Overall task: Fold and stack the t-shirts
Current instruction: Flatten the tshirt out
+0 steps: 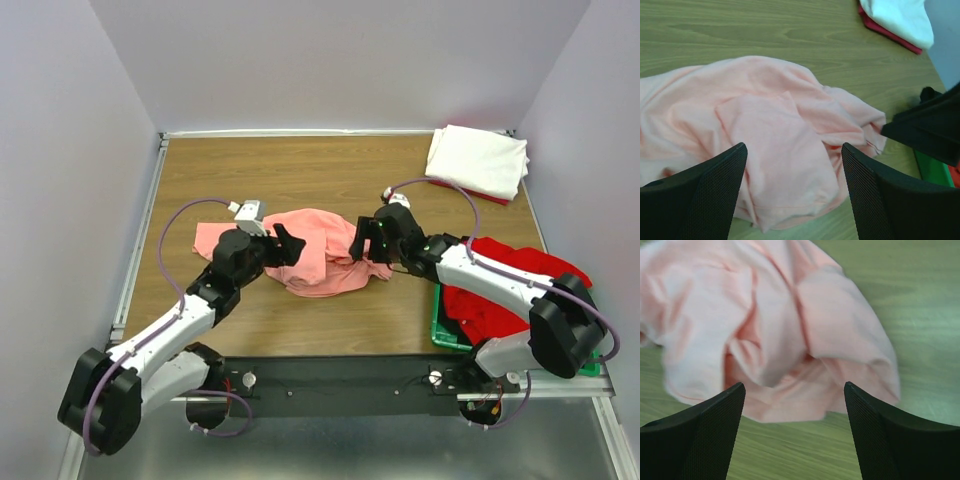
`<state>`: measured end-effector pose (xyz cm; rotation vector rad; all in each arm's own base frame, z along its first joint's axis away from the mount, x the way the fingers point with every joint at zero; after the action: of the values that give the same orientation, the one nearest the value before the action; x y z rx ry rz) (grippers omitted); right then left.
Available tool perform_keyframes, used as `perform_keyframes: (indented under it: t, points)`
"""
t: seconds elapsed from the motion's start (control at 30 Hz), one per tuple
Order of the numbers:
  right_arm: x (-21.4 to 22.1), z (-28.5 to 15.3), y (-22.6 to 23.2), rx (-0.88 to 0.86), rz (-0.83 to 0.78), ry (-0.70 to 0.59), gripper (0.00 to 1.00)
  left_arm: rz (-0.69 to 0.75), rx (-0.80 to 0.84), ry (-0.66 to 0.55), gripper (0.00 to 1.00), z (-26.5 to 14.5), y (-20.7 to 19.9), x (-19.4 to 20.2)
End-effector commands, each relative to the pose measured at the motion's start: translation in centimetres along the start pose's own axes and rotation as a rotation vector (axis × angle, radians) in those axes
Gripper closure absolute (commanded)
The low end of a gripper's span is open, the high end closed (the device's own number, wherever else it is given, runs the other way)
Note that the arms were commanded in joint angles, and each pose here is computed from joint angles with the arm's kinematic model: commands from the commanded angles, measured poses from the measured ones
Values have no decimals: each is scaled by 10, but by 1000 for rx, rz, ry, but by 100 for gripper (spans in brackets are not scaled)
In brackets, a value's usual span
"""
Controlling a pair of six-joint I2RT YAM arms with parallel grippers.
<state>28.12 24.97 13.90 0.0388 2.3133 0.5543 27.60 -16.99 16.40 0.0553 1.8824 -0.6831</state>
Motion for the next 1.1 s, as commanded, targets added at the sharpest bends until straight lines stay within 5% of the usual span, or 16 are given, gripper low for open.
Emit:
perform_keyframes:
  t: [0.0, 0.23, 0.6, 0.7, 0.77, 0.8, 0.83, 0.87, 1.07]
  points:
    - [29, -3, -33, 104, 5, 65, 16, 21, 17, 129, 18, -2, -19, 29]
    - [60, 3, -49, 134, 17, 153, 23, 114, -38, 240, 18, 24, -44, 55]
    - [52, 34, -60, 236, -47, 120, 27, 198, -167, 317, 24, 46, -27, 79]
    - [60, 46, -63, 256, -60, 152, 35, 205, -171, 328, 43, 48, -25, 83]
    - [62, 50, -64, 269, -59, 157, 52, 212, -181, 336, 58, 48, -22, 87]
    - [61, 49, -64, 269, -58, 155, 58, 214, -186, 337, 68, 47, -21, 88]
    - [60, 49, -64, 269, -55, 149, 64, 215, -192, 335, 92, 46, -19, 87]
    - [55, 46, -64, 271, -55, 132, 72, 217, -201, 319, 100, 46, -19, 82]
    - [2, 33, -80, 292, -30, 32, 99, 239, -309, 206, 100, 47, -1, 20]
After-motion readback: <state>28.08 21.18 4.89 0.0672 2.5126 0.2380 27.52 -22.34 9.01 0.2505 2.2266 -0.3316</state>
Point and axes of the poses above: each gripper's point midway between its finger pads, its own z axis out along the fingers, its own y axis along the line the jaws close on, x = y × z, the point moved 2 cm from there along -z, back along the fingers, and after that the axes turned 3 degrees about z, right-handed, at the moved point
